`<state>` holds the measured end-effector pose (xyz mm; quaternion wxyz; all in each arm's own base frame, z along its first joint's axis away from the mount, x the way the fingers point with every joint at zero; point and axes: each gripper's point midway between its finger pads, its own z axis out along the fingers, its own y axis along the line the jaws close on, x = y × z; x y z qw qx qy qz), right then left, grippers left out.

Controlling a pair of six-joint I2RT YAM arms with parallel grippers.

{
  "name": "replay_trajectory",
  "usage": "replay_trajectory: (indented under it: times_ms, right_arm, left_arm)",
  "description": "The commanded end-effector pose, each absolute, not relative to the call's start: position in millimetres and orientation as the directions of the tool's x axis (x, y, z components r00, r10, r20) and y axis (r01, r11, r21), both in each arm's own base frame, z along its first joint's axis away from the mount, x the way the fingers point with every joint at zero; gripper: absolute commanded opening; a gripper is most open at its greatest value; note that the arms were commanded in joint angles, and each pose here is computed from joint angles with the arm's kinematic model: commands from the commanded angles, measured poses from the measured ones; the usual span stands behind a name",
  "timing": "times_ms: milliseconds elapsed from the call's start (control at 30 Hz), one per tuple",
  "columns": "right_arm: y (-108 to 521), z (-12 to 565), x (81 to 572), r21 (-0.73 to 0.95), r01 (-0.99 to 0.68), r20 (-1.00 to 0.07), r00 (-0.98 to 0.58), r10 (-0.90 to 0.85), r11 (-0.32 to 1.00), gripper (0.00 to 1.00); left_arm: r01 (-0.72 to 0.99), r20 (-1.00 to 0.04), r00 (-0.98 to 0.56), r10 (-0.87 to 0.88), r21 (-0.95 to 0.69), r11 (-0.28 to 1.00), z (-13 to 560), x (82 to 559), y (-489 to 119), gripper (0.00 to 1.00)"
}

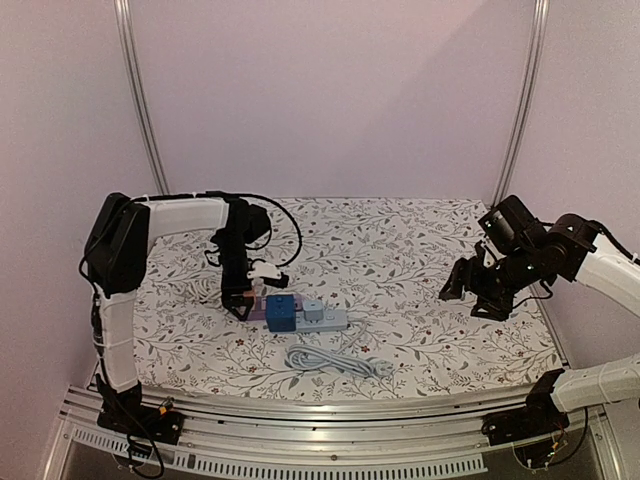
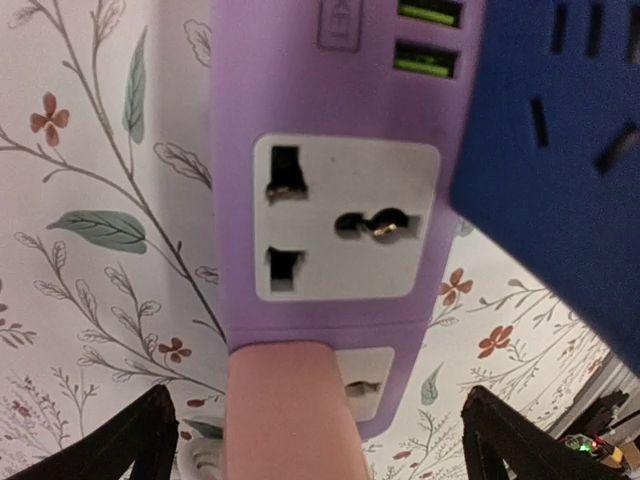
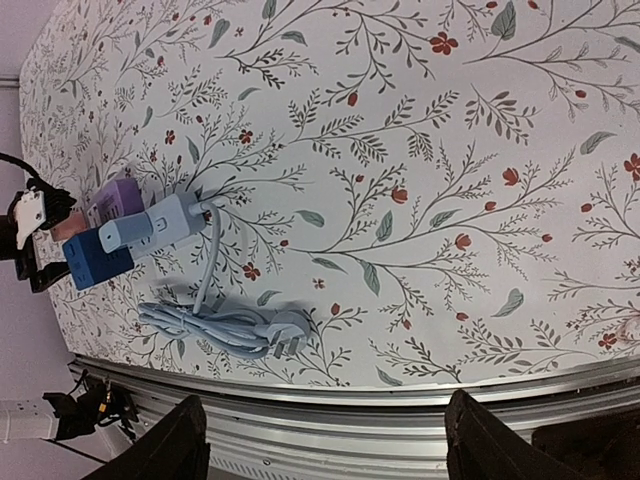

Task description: Insert the plug

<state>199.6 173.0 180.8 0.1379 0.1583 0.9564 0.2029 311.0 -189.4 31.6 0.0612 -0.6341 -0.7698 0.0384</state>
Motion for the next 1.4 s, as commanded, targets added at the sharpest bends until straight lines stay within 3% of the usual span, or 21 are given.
replay_trajectory:
  times_ms: [0,233,433,733,900,967,1367]
  right_arm:
    - [172.3,187.0,204.3,0.431,0.225,-0.227,-0.910,0.346,0.874,0.80]
    - [182.1,195.3,220.3,0.425,0.155,-0.279,-0.915,0.292,0.892,0.83]
    - [199.4,208.8,251.3,0.410,0.020,-0.398,-0.896,0.198,0.912,0.86]
    - [222.9,228.5,295.5,0.333,-0.139,-0.535,-0.842,0.065,0.933,0.86]
    - [235.6,233.3,312.8,0.364,-0.142,-0.569,-0.817,0.099,0.920,0.89]
    - [239.5,237.6,318.9,0.378,-0.140,-0.580,-0.807,0.116,0.915,0.99]
    - [243.5,268.4,354.8,0.378,-0.090,-0.664,-0.720,0.202,0.921,0.99]
  left_arm:
    - [0.967,-0.024,-0.248,0.969,-0.073,0.246,67.8,324.6,-189.7,0.99]
    - [0.930,-0.132,-0.345,0.929,0.084,0.357,121.7,345.3,-186.1,1.00]
    - [0.838,-0.250,-0.450,0.857,0.214,0.502,173.0,347.7,-174.5,1.00]
    - [0.758,-0.359,-0.523,0.773,0.218,0.614,206.9,309.3,-159.1,1.00]
    - [0.723,-0.425,-0.539,0.728,0.209,0.658,220.1,295.2,-155.0,1.00]
    - [0.716,-0.440,-0.540,0.717,0.208,0.667,222.8,291.0,-153.3,1.00]
    - [0.630,-0.579,-0.547,0.605,0.191,0.753,245.9,287.8,-151.5,1.00]
